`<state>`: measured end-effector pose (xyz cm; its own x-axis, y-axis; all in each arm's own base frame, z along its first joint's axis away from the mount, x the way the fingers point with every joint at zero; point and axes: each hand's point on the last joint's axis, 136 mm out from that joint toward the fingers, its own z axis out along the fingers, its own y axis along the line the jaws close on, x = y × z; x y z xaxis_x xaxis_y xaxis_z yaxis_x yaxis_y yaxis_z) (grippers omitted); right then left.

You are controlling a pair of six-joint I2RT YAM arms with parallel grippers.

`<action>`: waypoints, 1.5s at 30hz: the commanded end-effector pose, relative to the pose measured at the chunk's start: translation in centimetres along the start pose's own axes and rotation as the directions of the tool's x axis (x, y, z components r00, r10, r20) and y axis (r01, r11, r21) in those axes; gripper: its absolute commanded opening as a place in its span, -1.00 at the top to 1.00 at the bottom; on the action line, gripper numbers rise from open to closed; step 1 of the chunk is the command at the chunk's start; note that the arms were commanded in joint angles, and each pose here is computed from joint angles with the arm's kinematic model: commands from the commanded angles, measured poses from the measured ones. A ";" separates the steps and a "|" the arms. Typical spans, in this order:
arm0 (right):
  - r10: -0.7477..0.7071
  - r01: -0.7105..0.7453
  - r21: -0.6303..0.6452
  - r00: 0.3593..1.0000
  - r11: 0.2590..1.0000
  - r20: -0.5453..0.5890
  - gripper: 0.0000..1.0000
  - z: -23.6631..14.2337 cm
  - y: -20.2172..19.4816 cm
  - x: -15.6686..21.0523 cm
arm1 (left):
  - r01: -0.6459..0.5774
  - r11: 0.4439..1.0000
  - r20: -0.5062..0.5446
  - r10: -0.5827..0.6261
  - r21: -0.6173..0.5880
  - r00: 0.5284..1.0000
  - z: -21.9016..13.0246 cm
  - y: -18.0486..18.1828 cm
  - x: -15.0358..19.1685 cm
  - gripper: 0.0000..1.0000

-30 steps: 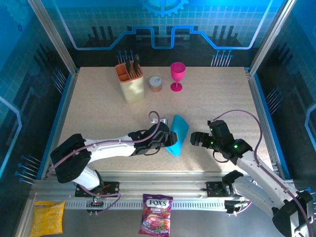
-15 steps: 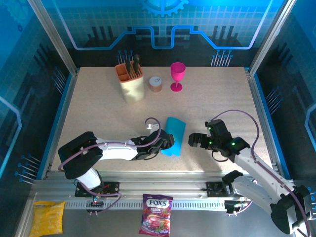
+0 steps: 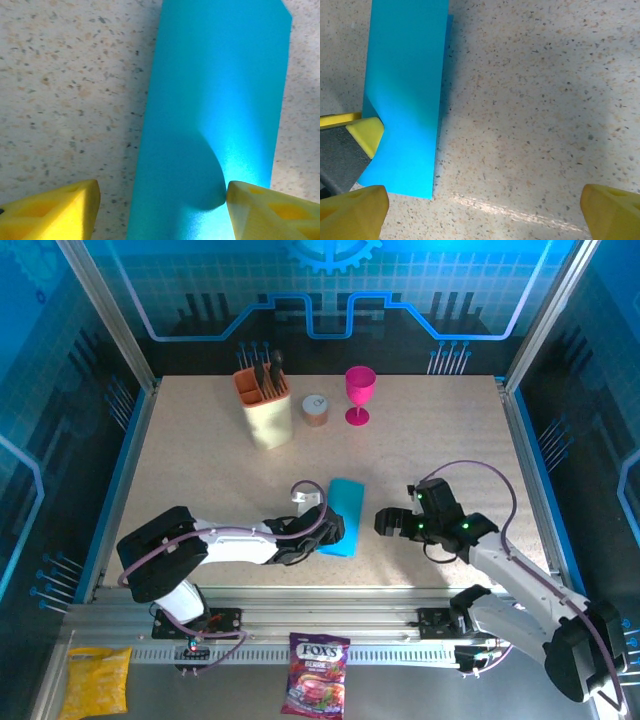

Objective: Fold a paper plane with a square sheet of paper (pick it up from the middle)
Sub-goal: First fold the square sheet of paper in half at the center of the table.

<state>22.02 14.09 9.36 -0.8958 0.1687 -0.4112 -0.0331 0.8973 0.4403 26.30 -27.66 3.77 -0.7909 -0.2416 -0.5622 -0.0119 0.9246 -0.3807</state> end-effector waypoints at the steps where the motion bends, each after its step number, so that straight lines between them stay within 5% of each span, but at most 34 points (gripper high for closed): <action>1: 0.020 -0.019 -0.062 1.000 0.998 0.004 -0.97 0.1 1.3 -0.8 | -0.063 0.998 0.025 0.063 -0.028 0.998 -1.0 0.3 -1.4 -0.38; 25: 0.115 -0.126 -0.176 0.991 0.976 -0.070 -0.53 6.3 4.6 -4.1 | -0.212 0.974 -0.018 0.211 -0.079 0.977 -0.6 2.0 -1.9 -0.40; 36: 0.156 -0.176 -0.211 0.982 0.961 -0.108 0.41 8.7 5.2 -4.4 | -0.227 0.971 -0.043 0.224 -0.077 0.974 0.4 1.8 -1.4 -0.41; 45: 0.151 -0.178 -0.254 0.981 0.951 -0.124 0.56 9.6 6.2 -4.9 | -0.270 0.961 -0.065 0.266 -0.065 0.962 0.2 1.7 -1.2 -0.41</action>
<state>29.45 22.00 5.46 -0.9417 0.2483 -0.2271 0.0384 0.7499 0.6605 27.07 -25.56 3.30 -0.8012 -0.0002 -0.5984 0.1333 0.9748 -0.1788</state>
